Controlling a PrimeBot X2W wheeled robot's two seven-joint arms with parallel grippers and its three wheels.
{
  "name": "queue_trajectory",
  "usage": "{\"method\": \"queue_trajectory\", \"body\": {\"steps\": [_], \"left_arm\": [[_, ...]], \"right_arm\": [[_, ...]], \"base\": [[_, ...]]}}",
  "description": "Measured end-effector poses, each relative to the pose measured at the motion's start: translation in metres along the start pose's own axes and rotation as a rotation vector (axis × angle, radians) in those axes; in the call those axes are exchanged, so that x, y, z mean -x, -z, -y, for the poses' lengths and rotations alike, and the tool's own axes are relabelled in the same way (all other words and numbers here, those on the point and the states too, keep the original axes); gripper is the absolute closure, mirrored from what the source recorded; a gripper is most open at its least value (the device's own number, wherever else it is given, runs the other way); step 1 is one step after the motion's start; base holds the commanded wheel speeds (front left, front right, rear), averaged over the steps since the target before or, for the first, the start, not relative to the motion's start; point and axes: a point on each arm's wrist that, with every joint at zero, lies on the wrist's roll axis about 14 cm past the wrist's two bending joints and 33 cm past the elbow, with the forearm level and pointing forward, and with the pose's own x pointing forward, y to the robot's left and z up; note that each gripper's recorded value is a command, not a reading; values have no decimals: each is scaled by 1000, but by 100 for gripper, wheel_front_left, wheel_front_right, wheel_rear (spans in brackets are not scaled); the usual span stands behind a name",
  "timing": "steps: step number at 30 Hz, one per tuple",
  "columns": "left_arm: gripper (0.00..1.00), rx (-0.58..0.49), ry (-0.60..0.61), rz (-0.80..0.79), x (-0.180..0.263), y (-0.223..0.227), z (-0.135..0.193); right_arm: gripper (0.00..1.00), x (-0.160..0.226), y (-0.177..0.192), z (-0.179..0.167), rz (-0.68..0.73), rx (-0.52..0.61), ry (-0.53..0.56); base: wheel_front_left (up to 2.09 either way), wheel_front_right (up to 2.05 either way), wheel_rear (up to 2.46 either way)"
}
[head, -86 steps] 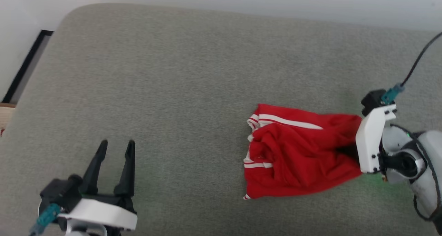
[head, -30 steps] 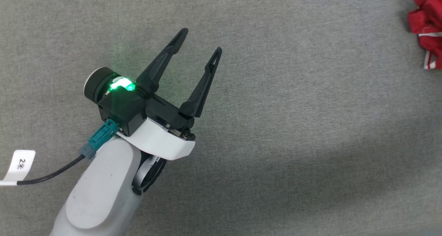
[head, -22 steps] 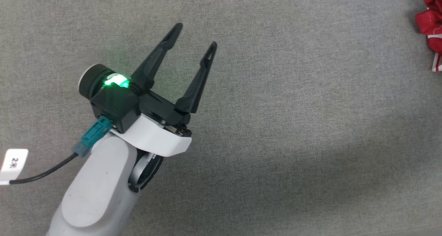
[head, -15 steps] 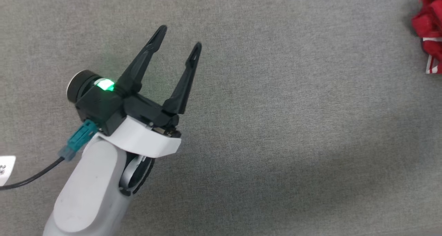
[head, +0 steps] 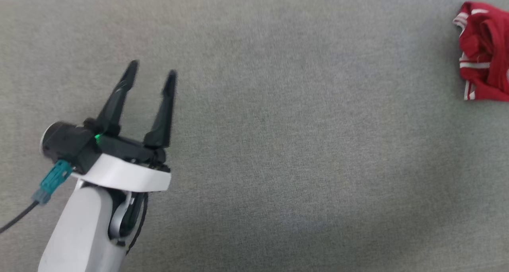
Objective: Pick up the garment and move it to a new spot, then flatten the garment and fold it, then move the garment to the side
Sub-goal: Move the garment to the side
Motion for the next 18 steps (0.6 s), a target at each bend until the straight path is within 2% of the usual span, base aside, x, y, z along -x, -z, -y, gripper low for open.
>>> {"method": "queue_trajectory", "body": {"steps": [2, 10, 18], "left_arm": [[0, -15, -23, 8, 7, -7, -4], [0, -80, -133, 47, 44, -36, -21], [0, -116, -267, 53, 96, -52, -41]], "right_arm": [[0, 7, -1, -14, 31, -58, -30], [0, 41, -10, -57, 164, -133, -150], [0, 81, -16, -87, 279, -155, -253]], "base": [[0, 0, 0], [0, 0, 0], [0, 0, 0]]}}
